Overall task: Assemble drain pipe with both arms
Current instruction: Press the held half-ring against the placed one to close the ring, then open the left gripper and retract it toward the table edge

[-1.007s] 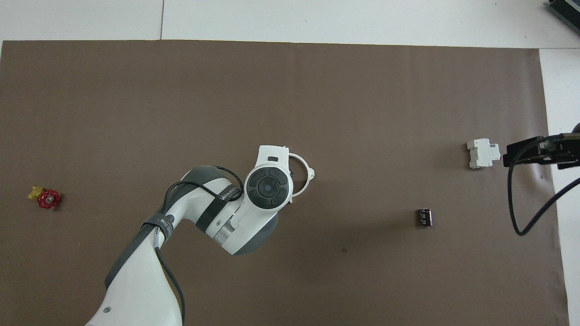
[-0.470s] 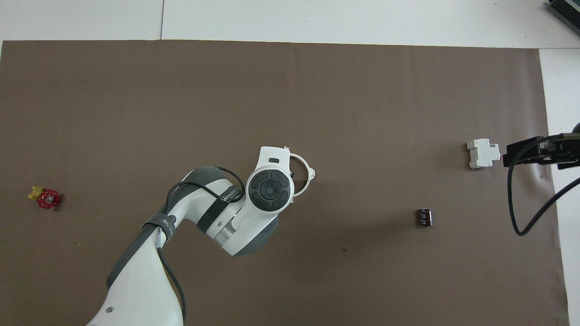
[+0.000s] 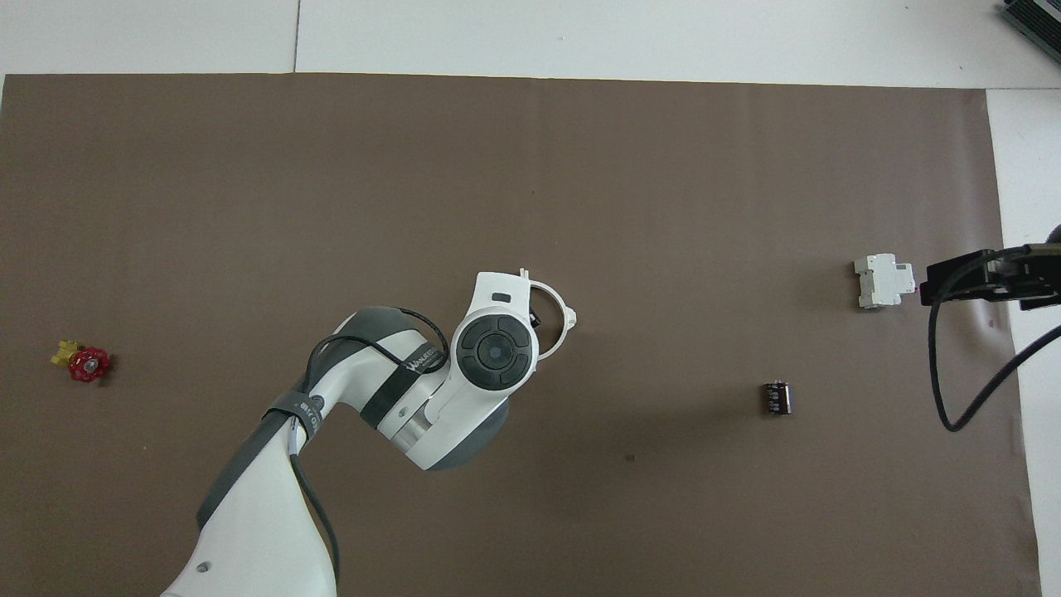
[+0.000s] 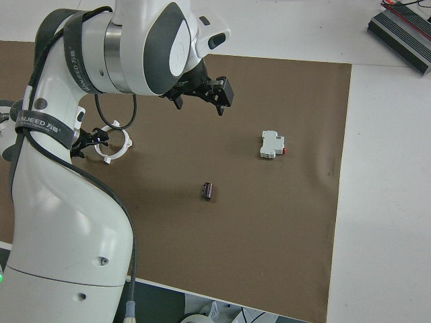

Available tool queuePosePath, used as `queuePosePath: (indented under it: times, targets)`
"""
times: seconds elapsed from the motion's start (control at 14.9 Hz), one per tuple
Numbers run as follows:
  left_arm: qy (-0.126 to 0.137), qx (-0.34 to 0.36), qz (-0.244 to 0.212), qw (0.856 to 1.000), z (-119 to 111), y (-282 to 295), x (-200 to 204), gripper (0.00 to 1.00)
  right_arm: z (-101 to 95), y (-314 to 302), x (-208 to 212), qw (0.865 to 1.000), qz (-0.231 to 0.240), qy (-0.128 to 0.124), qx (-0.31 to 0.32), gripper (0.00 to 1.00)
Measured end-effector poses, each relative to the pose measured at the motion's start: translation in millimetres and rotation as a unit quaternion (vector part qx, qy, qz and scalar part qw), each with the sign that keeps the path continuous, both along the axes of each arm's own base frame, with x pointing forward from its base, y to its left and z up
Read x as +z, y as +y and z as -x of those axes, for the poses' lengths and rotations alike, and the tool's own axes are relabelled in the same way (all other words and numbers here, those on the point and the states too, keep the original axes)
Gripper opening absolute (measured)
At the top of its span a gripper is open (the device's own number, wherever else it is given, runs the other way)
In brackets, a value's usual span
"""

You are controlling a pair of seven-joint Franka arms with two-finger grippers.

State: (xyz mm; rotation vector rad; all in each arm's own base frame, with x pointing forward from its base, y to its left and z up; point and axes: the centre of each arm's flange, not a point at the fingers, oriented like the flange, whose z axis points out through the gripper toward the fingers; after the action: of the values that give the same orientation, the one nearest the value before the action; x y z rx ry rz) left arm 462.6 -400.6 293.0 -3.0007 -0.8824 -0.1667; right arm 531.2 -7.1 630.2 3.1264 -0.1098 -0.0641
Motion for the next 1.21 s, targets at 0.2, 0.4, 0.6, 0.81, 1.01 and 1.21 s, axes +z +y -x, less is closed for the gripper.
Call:
queuePosePath:
  times: [0.2, 0.4, 0.6, 0.81, 1.01, 1.21]
  targets:
    - [0.008, 0.001, -0.014, 1.0, -1.6, 4.0, 1.4, 1.0, 0.0, 0.0, 0.0, 1.0, 0.0, 0.0, 0.0, 1.0]
    - [0.012, -0.012, -0.029, 0.999, -19.0, 23.9, 32.4, 1.0, 0.0, 0.0, 0.0, 1.0, 0.0, 0.0, 0.0, 1.0]
    - [0.036, -0.081, -0.055, 0.995, -47.6, 99.8, 104.3, 1.0, 0.0, 0.0, 0.0, 1.0, 0.0, 0.0, 0.0, 1.0]
    - [0.069, -0.177, -0.07, 0.979, -61.8, 197.0, 165.7, 1.0, 0.0, 0.0, 0.0, 1.0, 0.0, 0.0, 0.0, 1.0]
    - [0.088, -0.249, -0.063, 0.962, -68.6, 288.8, 201.7, 1.0, 0.0, 0.0, 0.0, 1.0, 0.0, 0.0, 0.0, 1.0]
    - [0.092, -0.277, -0.046, 0.955, -60.6, 369.7, 233.4, 1.0, 0.0, 0.0, 0.0, 1.0, 0.0, 0.0, 0.0, 1.0]
